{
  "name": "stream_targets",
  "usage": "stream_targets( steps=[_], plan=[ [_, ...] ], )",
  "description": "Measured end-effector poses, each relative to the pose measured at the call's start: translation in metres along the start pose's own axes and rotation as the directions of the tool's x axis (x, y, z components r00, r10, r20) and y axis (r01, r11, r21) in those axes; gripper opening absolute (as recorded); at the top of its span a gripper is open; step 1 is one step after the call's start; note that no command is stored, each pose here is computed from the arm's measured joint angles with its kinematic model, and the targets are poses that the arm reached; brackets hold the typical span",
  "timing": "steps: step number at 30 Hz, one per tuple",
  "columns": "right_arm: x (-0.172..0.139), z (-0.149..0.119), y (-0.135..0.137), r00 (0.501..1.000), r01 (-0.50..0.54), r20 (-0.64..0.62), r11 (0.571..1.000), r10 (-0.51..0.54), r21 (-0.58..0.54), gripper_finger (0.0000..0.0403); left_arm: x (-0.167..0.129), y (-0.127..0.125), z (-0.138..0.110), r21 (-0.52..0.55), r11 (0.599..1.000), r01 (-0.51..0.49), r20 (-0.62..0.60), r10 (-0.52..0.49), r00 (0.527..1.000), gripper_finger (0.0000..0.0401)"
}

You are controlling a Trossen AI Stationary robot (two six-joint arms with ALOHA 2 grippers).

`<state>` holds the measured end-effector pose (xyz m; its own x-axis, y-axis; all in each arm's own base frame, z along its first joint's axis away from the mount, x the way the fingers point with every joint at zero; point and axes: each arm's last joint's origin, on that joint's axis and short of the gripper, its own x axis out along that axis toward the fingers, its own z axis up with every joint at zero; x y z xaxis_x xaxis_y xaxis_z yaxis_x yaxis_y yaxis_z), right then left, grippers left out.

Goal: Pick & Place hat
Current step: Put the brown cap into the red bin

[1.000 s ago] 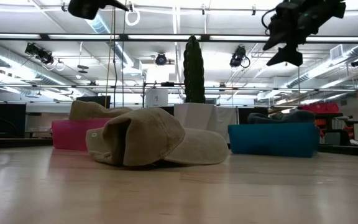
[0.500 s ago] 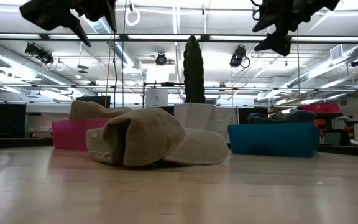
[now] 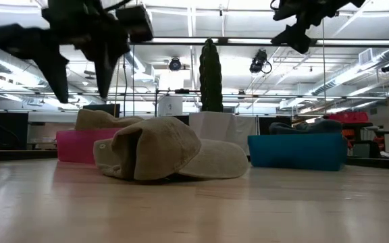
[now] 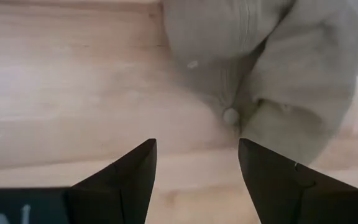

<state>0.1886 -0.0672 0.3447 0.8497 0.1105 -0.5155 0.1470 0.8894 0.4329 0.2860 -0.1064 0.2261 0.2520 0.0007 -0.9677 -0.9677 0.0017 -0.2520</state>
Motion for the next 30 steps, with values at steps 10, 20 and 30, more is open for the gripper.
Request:
stream_targets(
  steps=[10,20,30],
  plan=[
    [0.003,-0.002,0.007,0.999,-0.031,-0.018,0.998,0.030,-0.046,0.0256,0.032,-0.003,-0.009,-0.034,0.999,-0.026,0.147,0.030,0.989,0.0232],
    [0.005,-0.003,0.013,0.998,-0.054,-0.028,0.996,0.052,-0.065,0.0256,0.060,-0.002,-0.009,-0.076,0.995,-0.059,0.294,0.079,0.953,0.0232],
    [0.006,-0.001,0.014,0.998,-0.062,-0.005,0.997,0.062,-0.055,0.0256,0.087,-0.009,-0.014,-0.039,0.999,-0.009,0.348,0.022,0.937,0.0232]
  ],
)
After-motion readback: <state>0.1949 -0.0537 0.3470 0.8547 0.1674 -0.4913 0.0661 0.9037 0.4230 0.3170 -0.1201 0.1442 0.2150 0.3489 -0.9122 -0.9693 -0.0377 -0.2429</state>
